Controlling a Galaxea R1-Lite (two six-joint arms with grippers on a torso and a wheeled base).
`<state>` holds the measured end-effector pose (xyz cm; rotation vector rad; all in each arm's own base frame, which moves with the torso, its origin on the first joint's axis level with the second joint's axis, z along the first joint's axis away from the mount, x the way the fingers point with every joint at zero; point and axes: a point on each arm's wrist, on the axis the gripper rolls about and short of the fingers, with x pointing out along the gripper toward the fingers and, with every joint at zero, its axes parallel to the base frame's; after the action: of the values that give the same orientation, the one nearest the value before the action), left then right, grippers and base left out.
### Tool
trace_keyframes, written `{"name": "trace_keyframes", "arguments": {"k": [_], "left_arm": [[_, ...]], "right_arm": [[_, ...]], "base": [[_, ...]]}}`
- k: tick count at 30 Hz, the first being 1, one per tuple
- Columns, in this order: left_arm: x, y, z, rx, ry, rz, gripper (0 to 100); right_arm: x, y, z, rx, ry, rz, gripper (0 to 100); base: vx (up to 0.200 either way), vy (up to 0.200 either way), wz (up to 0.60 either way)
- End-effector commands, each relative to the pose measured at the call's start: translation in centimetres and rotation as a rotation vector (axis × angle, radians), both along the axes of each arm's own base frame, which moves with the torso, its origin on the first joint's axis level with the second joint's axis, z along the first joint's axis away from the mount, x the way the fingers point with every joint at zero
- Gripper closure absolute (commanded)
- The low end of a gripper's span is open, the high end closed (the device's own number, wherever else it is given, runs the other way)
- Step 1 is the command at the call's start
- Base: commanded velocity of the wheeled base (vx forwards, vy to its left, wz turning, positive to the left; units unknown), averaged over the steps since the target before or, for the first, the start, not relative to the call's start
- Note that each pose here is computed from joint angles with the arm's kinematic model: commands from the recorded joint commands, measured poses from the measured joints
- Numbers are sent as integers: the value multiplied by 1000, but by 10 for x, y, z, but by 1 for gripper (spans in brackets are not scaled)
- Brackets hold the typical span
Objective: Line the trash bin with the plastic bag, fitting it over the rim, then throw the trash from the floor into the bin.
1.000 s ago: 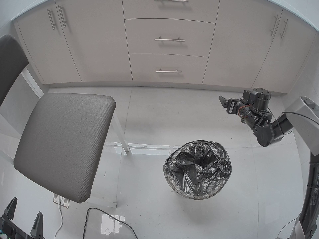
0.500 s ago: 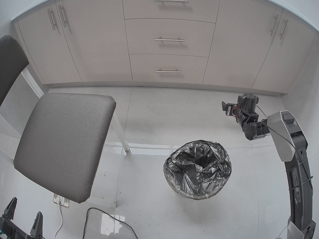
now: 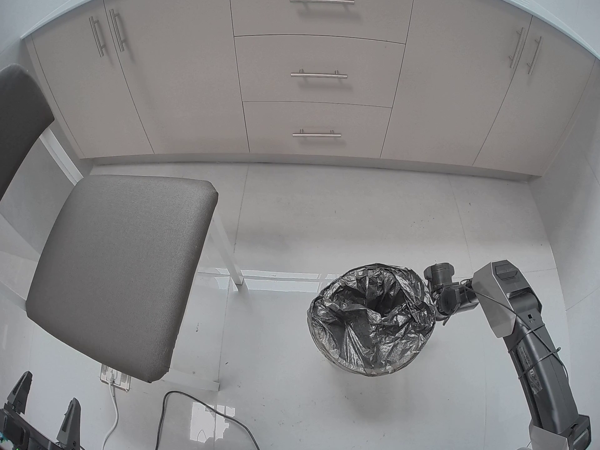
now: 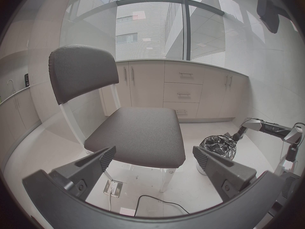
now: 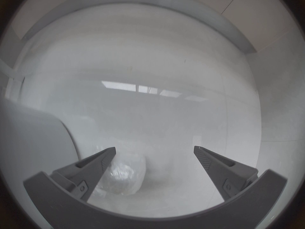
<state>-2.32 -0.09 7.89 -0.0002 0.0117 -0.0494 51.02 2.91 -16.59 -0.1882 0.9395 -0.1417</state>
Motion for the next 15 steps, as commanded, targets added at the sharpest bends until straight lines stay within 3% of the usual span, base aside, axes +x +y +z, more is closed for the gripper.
{"name": "trace_keyframes", "arguments": {"k": [1,15], "left_arm": [[0,0,-3,0,-1,0,0],[0,0,-3,-2,-1,2,0]], "right_arm": [[-11,2,-30,-5,72,8,0],[-19,13,-34,14,151,29,0]], "base": [[0,0,0],[0,0,0]]}}
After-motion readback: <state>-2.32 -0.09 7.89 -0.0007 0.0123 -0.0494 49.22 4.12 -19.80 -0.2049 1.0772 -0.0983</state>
